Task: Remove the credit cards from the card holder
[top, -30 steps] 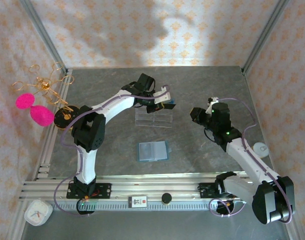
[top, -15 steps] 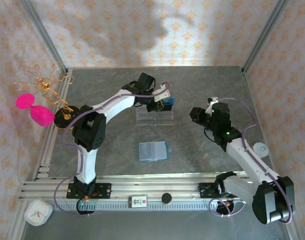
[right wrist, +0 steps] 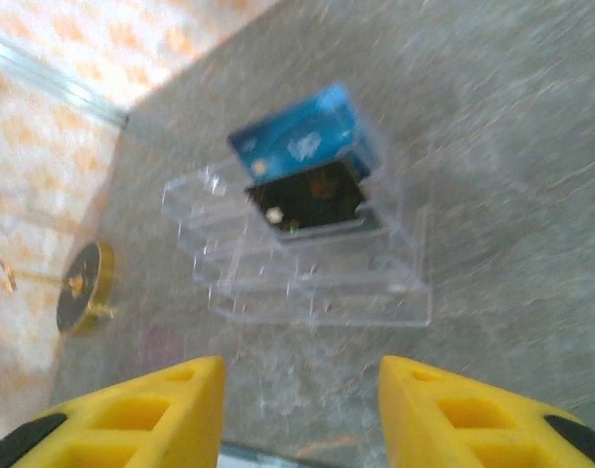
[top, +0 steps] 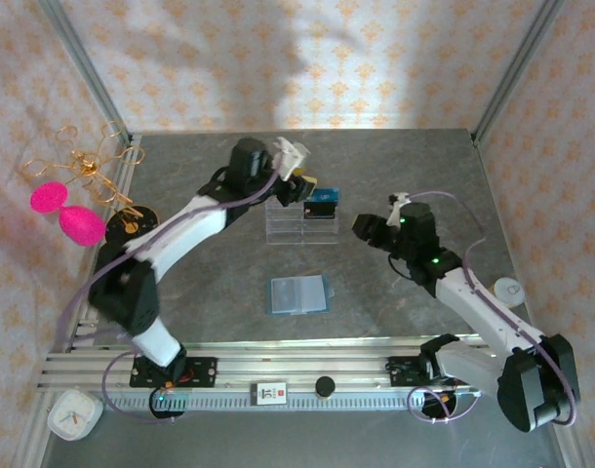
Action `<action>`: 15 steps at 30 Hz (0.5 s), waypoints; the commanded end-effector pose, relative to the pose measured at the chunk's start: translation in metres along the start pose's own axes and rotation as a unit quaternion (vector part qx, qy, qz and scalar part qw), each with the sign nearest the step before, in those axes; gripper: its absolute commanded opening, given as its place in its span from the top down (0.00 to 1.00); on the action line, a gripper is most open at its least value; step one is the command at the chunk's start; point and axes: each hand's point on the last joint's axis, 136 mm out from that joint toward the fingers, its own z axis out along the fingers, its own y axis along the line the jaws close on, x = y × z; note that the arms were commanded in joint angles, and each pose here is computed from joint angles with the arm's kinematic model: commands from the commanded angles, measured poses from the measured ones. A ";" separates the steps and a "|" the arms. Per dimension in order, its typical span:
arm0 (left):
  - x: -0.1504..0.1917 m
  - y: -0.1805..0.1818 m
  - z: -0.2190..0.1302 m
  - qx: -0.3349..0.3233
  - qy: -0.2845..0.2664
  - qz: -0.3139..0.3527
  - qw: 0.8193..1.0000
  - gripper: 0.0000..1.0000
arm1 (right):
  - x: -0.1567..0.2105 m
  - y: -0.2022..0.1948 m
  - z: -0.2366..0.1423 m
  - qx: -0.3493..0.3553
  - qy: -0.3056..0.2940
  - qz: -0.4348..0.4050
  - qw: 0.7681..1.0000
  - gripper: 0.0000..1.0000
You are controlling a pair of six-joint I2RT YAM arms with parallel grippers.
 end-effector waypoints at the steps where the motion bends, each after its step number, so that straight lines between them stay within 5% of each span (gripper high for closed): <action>1: -0.053 -0.008 -0.044 -0.001 -0.167 -0.110 0.980 0.44 | 0.015 0.012 0.010 0.019 0.018 -0.049 0.998 0.55; 4: -0.023 0.005 -0.065 -0.055 -0.170 -0.215 0.960 0.41 | 0.048 0.026 0.022 0.023 0.055 -0.090 0.994 0.54; 8: 0.042 0.005 -0.081 -0.102 -0.107 -0.306 0.941 0.41 | 0.101 0.047 0.039 0.021 0.108 -0.151 0.982 0.54; 15: 0.136 -0.005 -0.118 -0.169 -0.029 -0.398 0.901 0.43 | 0.175 0.075 0.067 0.039 0.171 -0.249 0.952 0.54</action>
